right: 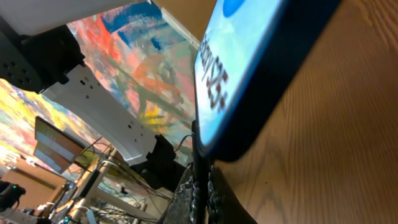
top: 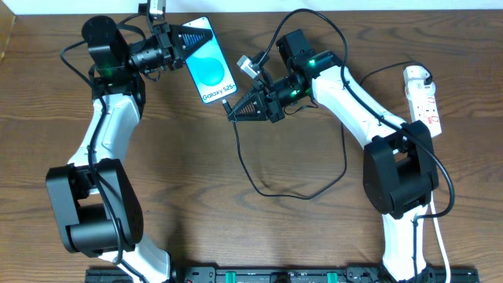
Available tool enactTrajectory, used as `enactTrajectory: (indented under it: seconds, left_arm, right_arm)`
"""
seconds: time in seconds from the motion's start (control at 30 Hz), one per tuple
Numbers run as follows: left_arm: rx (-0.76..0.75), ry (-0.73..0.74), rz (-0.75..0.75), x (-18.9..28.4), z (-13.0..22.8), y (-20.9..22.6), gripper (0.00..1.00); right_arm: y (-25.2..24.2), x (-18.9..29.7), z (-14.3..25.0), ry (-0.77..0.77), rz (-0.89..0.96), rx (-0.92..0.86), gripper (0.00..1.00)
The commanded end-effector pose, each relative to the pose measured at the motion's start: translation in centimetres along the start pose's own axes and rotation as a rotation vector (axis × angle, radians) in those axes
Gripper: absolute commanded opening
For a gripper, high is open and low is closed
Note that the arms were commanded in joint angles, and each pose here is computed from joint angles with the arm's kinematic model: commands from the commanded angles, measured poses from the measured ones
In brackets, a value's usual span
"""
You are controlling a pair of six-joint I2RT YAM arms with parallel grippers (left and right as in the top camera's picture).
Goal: Plug charger to phone and switch on socket
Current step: 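Push the USB-C plug into the phone's port with the right gripper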
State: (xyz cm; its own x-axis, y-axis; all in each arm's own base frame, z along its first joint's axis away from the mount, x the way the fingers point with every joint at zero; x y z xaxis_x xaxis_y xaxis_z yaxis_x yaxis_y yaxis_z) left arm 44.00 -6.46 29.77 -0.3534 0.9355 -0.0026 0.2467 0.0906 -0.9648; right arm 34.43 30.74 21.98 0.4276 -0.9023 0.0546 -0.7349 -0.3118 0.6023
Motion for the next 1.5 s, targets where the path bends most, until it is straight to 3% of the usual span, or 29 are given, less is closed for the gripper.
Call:
enactTrajectory:
  seconds: [0.0,1.47]
  left_arm:
    - [-0.012,0.003,0.007,0.30,0.10,-0.93,0.07]
    - [-0.066,0.049,0.020,-0.37,0.84,-1.11,0.07]
  right_arm:
    - [-0.30,-0.19,0.43,-0.004,-0.013,-0.022,0.01]
    - [-0.24,-0.19,0.35,-0.008,-0.020,-0.019,0.01]
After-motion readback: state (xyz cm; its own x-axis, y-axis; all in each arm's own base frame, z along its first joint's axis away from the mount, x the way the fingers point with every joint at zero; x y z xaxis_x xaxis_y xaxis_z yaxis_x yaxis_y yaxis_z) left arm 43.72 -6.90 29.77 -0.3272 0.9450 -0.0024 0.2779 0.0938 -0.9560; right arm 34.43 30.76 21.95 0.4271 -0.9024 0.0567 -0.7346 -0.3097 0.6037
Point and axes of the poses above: each gripper's point midway between its finger pads, its own x axis back along the fingers, its own y axis along the line the jaws close on, z = x × y, the point moved 5 cm from there along x, back along the fingers, and after that the axes turned 7 degrees about x, right-handed, at the moved point
